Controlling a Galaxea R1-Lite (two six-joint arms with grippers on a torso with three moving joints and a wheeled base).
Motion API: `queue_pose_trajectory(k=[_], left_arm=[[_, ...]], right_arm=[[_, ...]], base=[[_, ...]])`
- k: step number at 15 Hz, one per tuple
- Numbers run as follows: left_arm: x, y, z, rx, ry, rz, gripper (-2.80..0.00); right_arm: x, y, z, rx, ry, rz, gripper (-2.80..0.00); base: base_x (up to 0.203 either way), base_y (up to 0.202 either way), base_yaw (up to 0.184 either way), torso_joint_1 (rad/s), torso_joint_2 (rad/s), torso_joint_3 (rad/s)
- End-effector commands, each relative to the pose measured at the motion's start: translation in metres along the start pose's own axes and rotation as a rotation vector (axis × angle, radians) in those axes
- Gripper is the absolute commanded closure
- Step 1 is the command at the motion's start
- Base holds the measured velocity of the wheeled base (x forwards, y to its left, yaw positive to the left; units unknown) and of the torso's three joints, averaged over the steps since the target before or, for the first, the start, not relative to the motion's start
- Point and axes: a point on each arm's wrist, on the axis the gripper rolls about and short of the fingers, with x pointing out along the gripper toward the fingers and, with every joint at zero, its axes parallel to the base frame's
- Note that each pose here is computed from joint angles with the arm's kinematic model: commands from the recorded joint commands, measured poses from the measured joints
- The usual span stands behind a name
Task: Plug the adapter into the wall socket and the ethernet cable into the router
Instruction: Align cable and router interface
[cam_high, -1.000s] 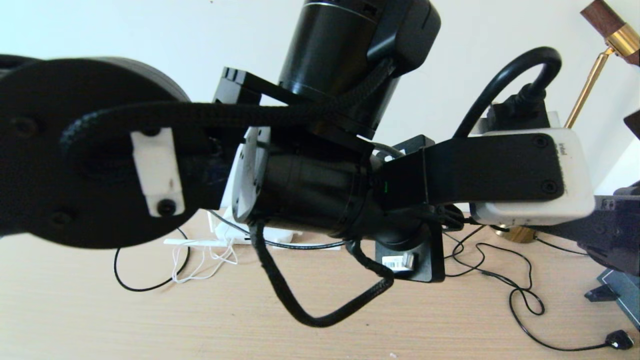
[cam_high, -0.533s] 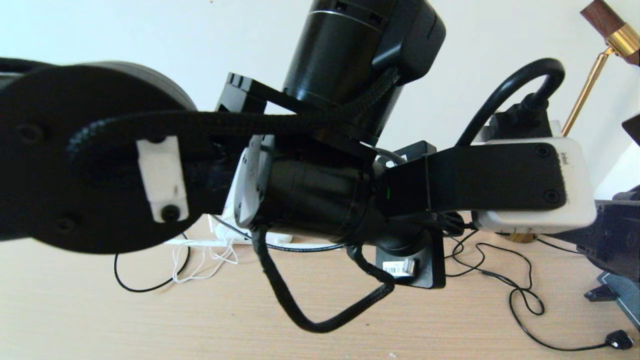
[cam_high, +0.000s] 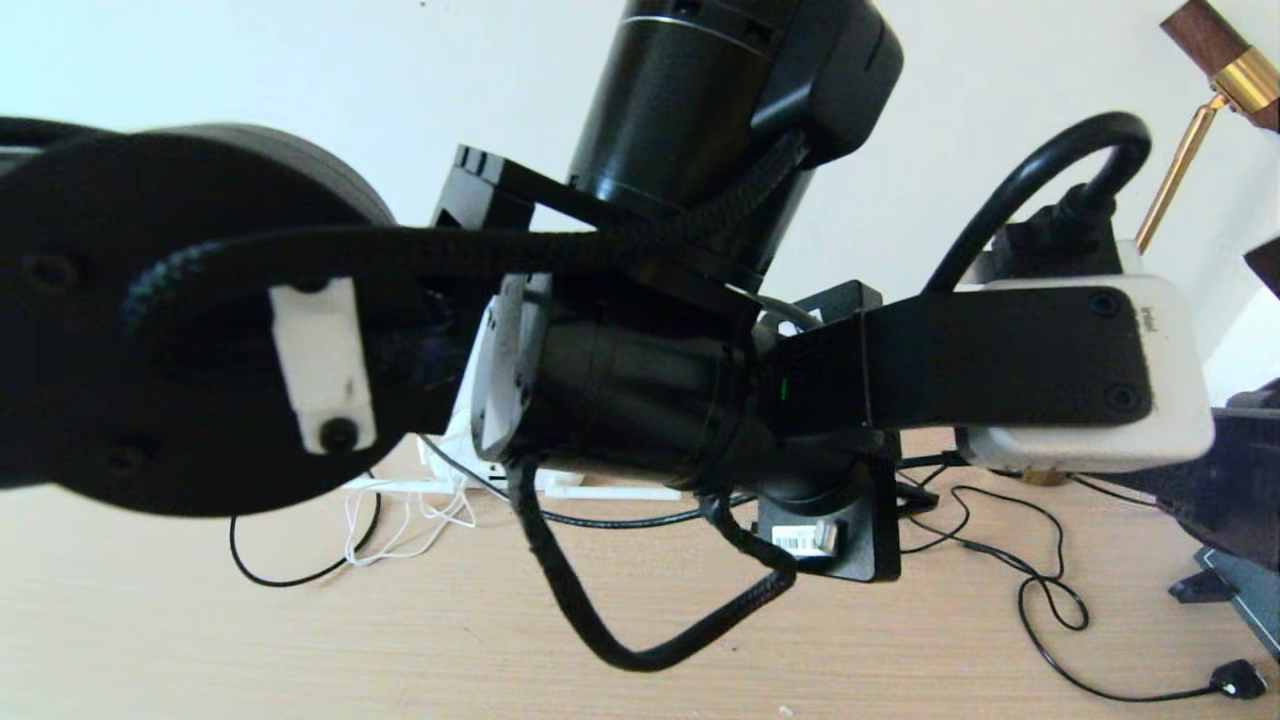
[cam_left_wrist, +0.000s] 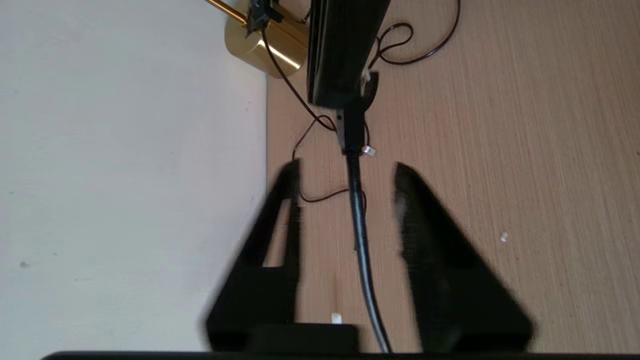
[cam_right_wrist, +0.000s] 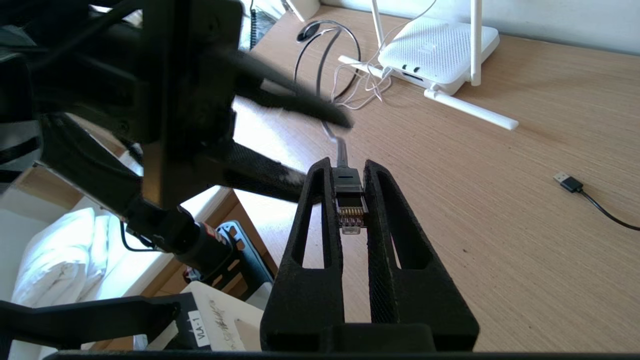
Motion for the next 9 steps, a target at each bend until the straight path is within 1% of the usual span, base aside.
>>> queue_pose_trajectory(k=[1, 2, 4, 5, 6, 8, 9], left_arm=[[-0.001, 0.001, 0.0, 0.006, -0.001, 0.003, -2.8], [-0.001, 0.001, 0.001, 0.008, -0.002, 0.009, -2.8], [-0.004, 0.005, 0.003, 0.018, -0.014, 0.048, -2.8], [-0.006, 0.01, 0.008, 0.038, -0.04, 0.114, -2.8], [-0.008, 0.015, 0.012, 0.068, -0.068, 0.167, -2.8], [-0.015, 0.014, 0.018, 0.097, -0.123, 0.227, -2.8], [-0.017, 0.011, 0.021, 0.106, -0.149, 0.25, -2.8]], right_arm=[[-0.003, 0.002, 0.001, 0.001, -0.008, 0.009, 0.0], [-0.004, 0.004, 0.001, 0.015, -0.013, 0.01, 0.0], [-0.006, 0.006, 0.003, 0.047, -0.027, 0.012, 0.0], [-0.009, 0.01, 0.006, 0.115, -0.04, 0.02, 0.0], [-0.012, 0.013, 0.01, 0.214, -0.055, 0.031, 0.0], [-0.014, 0.017, 0.016, 0.402, -0.071, 0.047, 0.0], [-0.015, 0.018, 0.017, 0.471, -0.075, 0.049, 0.0]], base=[[0.0, 0.0, 0.0, 0.0, 0.0, 0.0], [0.0, 0.0, 0.0, 0.0, 0.0, 0.0], [0.0, 0.0, 0.0, 0.0, 0.0, 0.0], [0.0, 0.0, 0.0, 0.0, 0.0, 0.0], [0.0, 0.0, 0.0, 0.0, 0.0, 0.0], [0.0, 0.0, 0.0, 0.0, 0.0, 0.0], [0.0, 0.0, 0.0, 0.0, 0.0, 0.0]])
